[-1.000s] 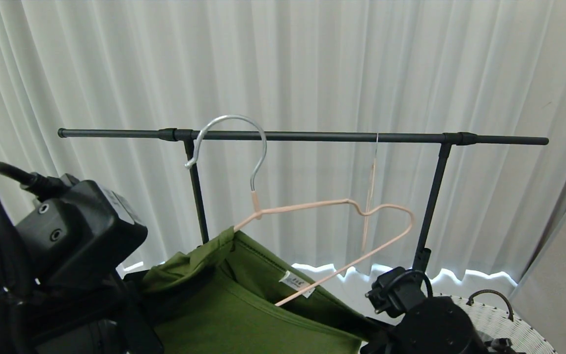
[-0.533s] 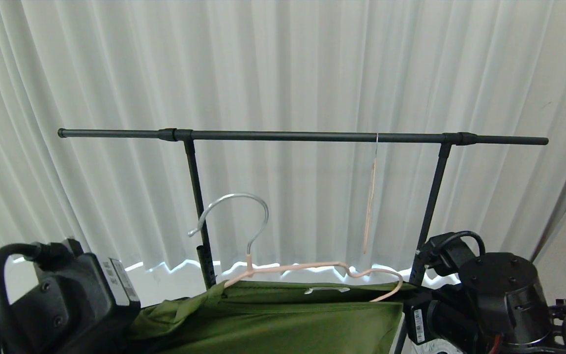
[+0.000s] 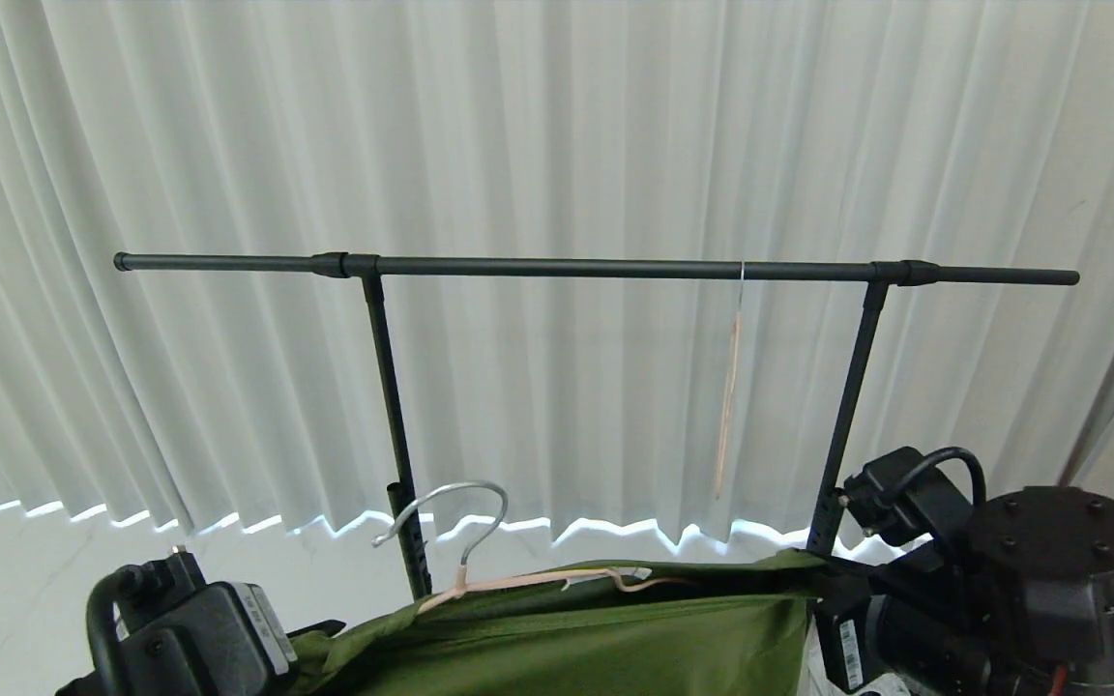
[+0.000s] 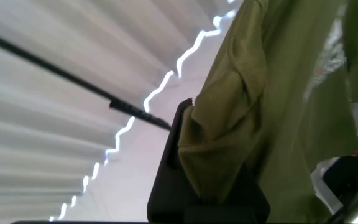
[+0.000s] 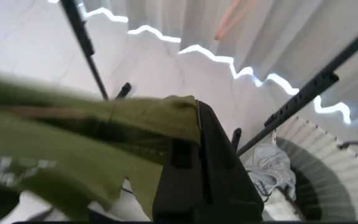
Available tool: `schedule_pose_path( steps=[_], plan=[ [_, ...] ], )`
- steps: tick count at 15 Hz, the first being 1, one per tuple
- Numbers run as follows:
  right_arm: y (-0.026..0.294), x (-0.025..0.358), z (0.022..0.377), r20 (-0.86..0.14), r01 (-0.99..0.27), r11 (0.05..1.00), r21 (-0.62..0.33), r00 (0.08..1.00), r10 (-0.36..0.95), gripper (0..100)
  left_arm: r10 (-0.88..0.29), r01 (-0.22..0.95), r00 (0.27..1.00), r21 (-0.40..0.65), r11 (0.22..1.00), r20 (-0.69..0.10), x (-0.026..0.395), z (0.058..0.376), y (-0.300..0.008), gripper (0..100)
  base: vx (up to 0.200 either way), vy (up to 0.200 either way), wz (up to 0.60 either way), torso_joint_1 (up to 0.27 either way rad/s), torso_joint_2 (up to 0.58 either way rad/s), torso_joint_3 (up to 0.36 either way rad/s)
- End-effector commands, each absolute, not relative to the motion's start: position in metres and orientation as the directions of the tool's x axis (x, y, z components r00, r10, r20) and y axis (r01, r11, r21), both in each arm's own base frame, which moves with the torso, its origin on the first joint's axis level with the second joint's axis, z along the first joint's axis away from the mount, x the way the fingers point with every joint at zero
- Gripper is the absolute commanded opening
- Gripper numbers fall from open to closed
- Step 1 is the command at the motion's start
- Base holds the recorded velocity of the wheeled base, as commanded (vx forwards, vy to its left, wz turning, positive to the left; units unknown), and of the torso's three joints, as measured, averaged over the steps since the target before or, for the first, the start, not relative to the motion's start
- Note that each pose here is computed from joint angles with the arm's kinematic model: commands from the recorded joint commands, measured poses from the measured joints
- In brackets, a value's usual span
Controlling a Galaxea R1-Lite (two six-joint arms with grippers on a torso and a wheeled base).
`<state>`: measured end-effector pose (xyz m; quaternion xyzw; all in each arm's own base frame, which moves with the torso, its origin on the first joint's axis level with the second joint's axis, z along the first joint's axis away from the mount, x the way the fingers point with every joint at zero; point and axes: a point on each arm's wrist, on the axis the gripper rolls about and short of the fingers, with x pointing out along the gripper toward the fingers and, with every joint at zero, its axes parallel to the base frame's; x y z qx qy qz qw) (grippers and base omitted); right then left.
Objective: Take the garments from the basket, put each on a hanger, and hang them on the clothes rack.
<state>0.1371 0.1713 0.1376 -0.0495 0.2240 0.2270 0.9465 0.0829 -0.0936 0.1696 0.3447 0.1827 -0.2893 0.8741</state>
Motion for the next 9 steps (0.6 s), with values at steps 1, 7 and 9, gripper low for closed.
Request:
schedule_pose_path(
  steps=[1, 7, 9],
  plan=[
    [0.169, 0.12, 0.15, -0.429, -0.525, 0.851, 0.013, 0.766, 0.479, 0, -0.367, 0.628, 0.766, 0.49, 0.604, -0.528, 0.086, 0.169, -0.095, 0, 0.0, 0.0, 0.0, 0.0, 0.0, 0.0],
    [0.163, 0.09, 0.164, -0.424, -0.73, 0.684, 0.008, 0.617, 0.663, 100, -0.467, 0.677, 0.728, 0.418, 0.606, -0.502, 0.081, 0.173, -0.094, 0, 0.0, 0.0, 0.0, 0.0, 0.0, 0.0],
    [0.16, 0.087, 0.169, -0.425, -0.791, 0.61, -0.04, 0.566, 0.706, 100, -0.513, 0.709, 0.7, 0.398, 0.582, -0.496, 0.077, 0.174, -0.092, 0, 0.0, 0.0, 0.0, 0.0, 0.0, 0.0]
  ],
)
